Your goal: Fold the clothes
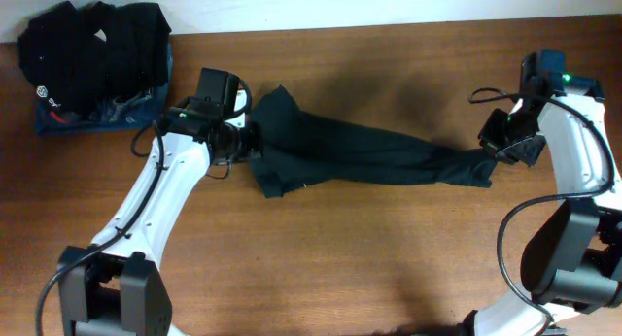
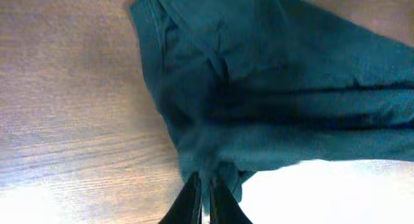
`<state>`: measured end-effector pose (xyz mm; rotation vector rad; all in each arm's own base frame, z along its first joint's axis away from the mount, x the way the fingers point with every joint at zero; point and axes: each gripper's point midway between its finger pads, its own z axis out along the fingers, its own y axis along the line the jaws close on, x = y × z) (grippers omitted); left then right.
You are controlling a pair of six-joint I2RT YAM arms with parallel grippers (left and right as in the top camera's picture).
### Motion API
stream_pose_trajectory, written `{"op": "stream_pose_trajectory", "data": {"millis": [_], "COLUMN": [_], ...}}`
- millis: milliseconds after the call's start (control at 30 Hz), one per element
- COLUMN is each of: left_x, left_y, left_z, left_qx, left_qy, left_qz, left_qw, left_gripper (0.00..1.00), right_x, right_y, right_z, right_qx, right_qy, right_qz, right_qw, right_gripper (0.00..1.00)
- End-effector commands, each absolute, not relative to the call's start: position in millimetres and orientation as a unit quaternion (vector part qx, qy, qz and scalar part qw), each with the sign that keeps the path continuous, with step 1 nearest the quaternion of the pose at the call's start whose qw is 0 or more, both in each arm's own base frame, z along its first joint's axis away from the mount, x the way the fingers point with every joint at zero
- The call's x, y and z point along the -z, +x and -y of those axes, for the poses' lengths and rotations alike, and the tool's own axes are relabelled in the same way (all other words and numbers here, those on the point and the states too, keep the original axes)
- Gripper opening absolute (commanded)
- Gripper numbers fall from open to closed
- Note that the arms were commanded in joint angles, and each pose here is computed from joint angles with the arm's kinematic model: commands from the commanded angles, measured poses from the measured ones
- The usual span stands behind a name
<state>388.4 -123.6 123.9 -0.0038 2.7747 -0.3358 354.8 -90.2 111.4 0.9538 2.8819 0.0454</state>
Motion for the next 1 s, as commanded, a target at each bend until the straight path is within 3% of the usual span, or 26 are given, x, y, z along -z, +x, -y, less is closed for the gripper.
{"op": "stream_pose_trajectory", "data": {"millis": [0, 100, 267, 433, 567, 700, 733, 800, 833, 967], "left_x": [-129, -135, -133, -122, -111, -90, -84, -68, -62, -54], "left_y": [400, 412, 409, 376, 356, 351, 349, 341, 337, 325], "left_z": [123, 126, 126, 131, 142, 161, 165, 176, 181, 184], "left_qx": [0.114, 0.12, 0.121, 0.14, 0.151, 0.15, 0.152, 0.159, 0.163, 0.156], "left_qy": [0.004, 0.006, 0.005, -0.004, -0.007, 0.013, 0.016, 0.026, 0.029, 0.034], "left_qz": [-0.974, -0.968, -0.969, -0.98, -0.984, -0.986, -0.986, -0.986, -0.986, -0.987], "left_qw": [0.195, 0.221, 0.214, 0.139, 0.098, 0.072, 0.063, 0.032, 0.021, -0.008], "left_gripper": [0.06, 0.06, 0.07, 0.31, 0.61, 0.7, 0.7, 0.7, 0.7, 0.7], "right_x": [-109, -110, -109, -108, -109, -109, -109, -109, -109, -109], "right_y": [359, 370, 374, 371, 372, 375, 375, 375, 375, 373], "right_z": [93, 96, 97, 96, 96, 97, 97, 99, 102, 106], "right_qx": [-0.012, -0.014, -0.014, -0.014, -0.014, -0.014, -0.014, -0.009, 0.0, 0.011], "right_qy": [0.312, 0.311, 0.311, 0.311, 0.311, 0.311, 0.311, 0.311, 0.312, 0.312], "right_qz": [-0.948, -0.946, -0.946, -0.946, -0.946, -0.946, -0.946, -0.946, -0.945, -0.945], "right_qw": [0.062, 0.086, 0.092, 0.085, 0.087, 0.093, 0.094, 0.096, 0.096, 0.096], "right_gripper": [0.14, 0.09, 0.09, 0.09, 0.17, 0.21, 0.3, 0.88, 0.99, 0.99]}}
